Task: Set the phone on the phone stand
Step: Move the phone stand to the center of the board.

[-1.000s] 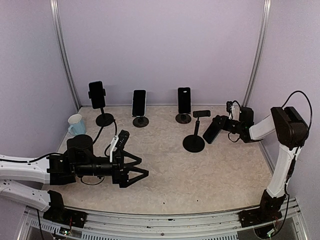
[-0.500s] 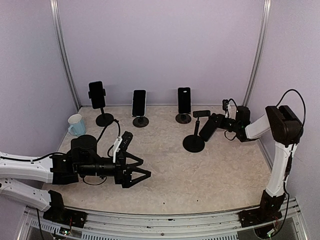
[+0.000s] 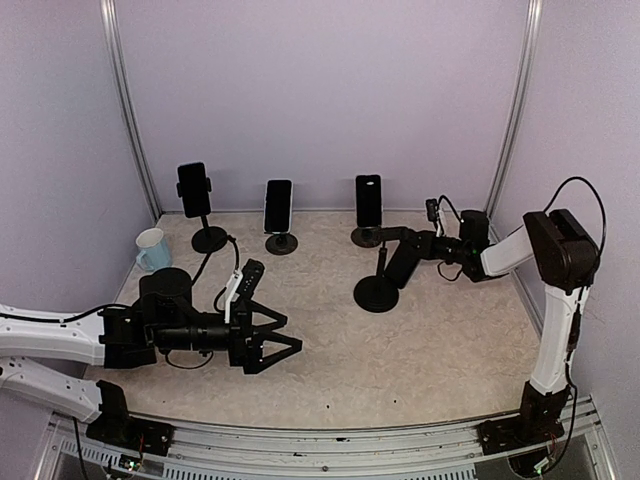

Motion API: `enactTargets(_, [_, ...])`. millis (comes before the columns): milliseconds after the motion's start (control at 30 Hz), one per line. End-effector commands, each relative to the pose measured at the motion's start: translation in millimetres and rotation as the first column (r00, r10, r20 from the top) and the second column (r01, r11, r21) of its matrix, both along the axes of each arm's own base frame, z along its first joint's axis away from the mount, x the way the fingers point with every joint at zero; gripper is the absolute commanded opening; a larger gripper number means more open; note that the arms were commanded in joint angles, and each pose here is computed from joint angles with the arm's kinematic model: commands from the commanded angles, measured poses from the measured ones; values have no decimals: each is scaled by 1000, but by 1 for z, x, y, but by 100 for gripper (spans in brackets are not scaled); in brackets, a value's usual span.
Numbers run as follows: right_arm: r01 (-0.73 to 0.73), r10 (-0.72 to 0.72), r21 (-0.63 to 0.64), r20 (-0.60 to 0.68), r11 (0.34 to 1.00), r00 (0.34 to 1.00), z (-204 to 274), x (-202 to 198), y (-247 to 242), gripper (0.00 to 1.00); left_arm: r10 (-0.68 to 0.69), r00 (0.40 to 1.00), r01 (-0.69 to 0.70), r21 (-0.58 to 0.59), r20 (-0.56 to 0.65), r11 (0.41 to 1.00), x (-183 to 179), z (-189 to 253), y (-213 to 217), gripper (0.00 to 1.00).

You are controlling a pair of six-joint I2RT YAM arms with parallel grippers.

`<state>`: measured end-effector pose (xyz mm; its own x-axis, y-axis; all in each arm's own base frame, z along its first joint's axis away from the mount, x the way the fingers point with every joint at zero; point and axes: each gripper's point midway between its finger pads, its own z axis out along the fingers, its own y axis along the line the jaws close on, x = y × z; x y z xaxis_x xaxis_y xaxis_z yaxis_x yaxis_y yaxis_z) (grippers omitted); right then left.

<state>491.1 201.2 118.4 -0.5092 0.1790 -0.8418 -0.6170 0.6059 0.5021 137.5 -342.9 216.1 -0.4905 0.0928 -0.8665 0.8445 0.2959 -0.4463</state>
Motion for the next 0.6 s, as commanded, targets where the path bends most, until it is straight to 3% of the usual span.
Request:
enactTargets(0, [-130, 130, -6, -42, 991, 991, -9, -23, 40, 0, -7, 999, 10, -54, 44, 999, -2, 24, 0, 99])
enactTargets(567, [-251, 252, -13, 17, 968, 968, 30, -76, 129, 0, 21, 999, -17, -80, 49, 997, -6, 29, 16, 99])
